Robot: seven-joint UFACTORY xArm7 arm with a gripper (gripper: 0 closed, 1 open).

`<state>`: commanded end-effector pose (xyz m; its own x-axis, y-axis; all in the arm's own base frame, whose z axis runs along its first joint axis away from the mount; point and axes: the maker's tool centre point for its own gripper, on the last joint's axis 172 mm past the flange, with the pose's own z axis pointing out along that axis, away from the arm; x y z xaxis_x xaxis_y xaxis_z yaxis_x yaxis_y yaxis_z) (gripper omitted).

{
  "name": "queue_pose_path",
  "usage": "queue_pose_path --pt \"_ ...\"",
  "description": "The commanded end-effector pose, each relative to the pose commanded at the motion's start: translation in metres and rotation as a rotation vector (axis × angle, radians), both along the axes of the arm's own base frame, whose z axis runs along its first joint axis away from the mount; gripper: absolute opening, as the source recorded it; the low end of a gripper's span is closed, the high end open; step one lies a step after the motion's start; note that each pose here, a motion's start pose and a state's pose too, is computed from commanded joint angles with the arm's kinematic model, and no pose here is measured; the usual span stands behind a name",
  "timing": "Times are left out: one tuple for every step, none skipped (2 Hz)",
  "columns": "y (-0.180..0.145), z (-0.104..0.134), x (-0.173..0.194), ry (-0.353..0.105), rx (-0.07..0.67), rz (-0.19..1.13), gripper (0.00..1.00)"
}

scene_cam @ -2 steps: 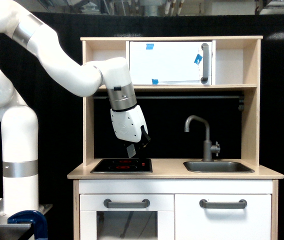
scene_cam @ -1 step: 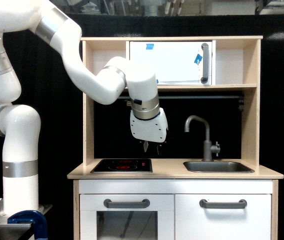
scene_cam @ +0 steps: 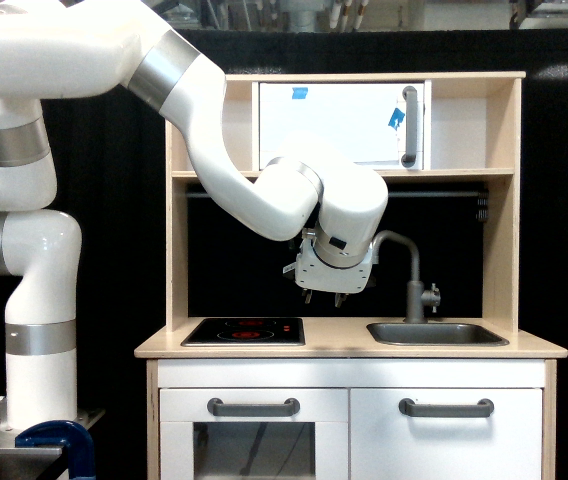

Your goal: Turn on the faucet

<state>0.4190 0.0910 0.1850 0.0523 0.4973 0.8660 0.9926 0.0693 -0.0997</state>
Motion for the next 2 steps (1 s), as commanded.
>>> queue_pose_path --pt "0.0250 0.0120 -0.0050 -0.029 0.066 -0.188 1.00" --pt "0.0210 0.0150 -0.0040 -0.095 0.122 -0.369 1.00"
